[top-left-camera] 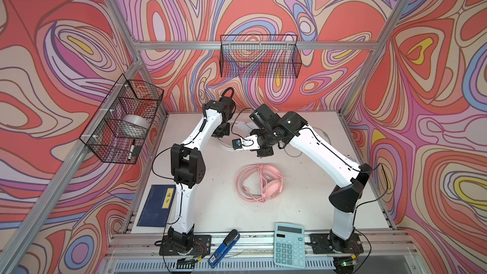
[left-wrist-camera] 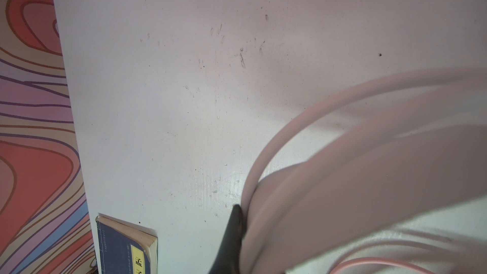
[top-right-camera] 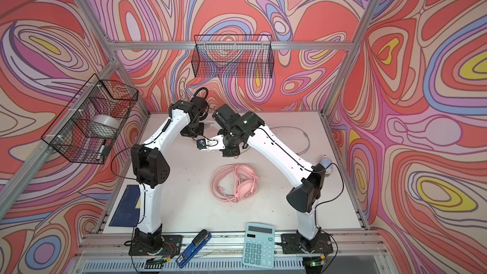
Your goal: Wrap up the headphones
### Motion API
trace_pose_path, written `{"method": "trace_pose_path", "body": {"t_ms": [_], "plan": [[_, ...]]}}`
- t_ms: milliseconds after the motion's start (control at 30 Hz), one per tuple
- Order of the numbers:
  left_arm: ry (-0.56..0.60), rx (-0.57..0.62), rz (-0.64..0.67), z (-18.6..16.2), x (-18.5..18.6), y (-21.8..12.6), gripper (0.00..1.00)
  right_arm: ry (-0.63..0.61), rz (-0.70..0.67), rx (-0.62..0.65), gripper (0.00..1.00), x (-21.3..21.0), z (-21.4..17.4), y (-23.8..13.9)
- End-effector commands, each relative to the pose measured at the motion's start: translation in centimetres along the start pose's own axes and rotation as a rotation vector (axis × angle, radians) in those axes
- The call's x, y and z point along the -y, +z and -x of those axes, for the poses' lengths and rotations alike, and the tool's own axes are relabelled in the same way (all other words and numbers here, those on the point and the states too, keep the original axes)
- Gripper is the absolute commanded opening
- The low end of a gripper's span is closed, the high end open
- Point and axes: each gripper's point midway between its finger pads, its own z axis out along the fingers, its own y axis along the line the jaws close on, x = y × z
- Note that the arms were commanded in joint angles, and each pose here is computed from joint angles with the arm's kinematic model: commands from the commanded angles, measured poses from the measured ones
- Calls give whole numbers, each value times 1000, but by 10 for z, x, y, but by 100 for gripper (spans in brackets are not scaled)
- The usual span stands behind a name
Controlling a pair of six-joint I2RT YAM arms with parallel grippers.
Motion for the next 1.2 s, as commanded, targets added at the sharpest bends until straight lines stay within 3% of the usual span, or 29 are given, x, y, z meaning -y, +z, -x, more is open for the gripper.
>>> {"method": "trace_pose_path", "body": {"t_ms": [0, 233, 567, 900, 1167], "plan": [[-29, 63, 32, 16, -2, 9, 0, -65, -105, 43, 0, 17, 11, -28], [25, 51, 17, 11, 3, 10, 0, -79, -155, -42, 0, 37, -9, -21], [124, 48, -48, 5, 27, 9, 0, -88, -186, -8, 0, 64, -14, -4], [210, 88, -108, 1, 38, -3, 0, -34, -225, -139, 0, 92, -57, 16], [266, 119, -181, -4, 46, -11, 0, 29, -234, -111, 0, 108, -74, 30]]}}
